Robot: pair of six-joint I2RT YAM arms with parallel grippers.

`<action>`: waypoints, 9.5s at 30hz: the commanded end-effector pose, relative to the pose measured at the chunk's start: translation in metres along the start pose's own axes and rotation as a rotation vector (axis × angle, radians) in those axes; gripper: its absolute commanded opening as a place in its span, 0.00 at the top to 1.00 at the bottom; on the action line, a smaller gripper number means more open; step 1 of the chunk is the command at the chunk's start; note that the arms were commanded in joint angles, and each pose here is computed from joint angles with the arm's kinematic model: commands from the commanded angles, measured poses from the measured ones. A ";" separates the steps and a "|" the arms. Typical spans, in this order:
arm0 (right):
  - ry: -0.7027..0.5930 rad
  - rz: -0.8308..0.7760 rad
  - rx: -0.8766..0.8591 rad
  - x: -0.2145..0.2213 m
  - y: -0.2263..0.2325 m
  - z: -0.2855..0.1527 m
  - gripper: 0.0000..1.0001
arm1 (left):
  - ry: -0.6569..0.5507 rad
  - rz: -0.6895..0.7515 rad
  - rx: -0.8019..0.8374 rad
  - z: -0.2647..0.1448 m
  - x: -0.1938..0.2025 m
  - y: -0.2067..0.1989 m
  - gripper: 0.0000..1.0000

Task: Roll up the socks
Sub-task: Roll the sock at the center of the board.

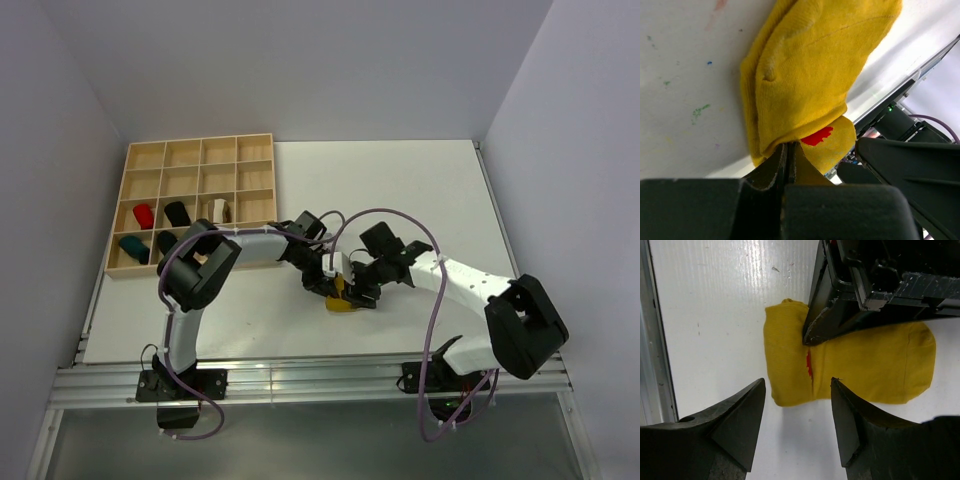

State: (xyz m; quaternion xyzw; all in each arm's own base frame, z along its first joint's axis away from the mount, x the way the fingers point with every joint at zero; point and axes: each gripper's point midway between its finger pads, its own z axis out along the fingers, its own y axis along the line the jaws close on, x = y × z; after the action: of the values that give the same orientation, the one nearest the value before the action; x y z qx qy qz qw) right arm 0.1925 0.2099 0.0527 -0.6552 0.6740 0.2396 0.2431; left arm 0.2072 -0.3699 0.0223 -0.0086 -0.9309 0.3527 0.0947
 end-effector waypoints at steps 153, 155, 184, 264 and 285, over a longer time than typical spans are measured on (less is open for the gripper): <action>-0.004 0.265 0.060 0.018 -0.058 -0.048 0.41 | 0.035 0.068 -0.015 0.018 0.009 0.040 1.00; 0.005 0.196 0.039 0.015 -0.045 -0.039 0.40 | 0.046 0.062 -0.023 0.017 0.007 0.038 1.00; 0.179 0.007 -0.055 0.022 0.006 0.015 0.49 | 0.108 0.057 -0.032 0.026 0.002 0.038 1.00; 0.330 0.637 -0.529 0.060 -0.020 0.014 0.71 | -0.399 0.972 0.102 0.001 0.009 -0.056 0.61; 0.335 0.641 -0.524 0.064 -0.020 0.016 0.71 | -0.345 0.968 0.186 0.006 0.018 -0.059 0.57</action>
State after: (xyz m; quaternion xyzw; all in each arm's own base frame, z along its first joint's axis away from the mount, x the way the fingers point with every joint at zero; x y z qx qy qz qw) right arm 0.1945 0.1775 0.0254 -0.4544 0.7868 0.3888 -0.1525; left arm 0.1998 -0.4056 0.0501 -0.3586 -0.8099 0.3988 -0.2378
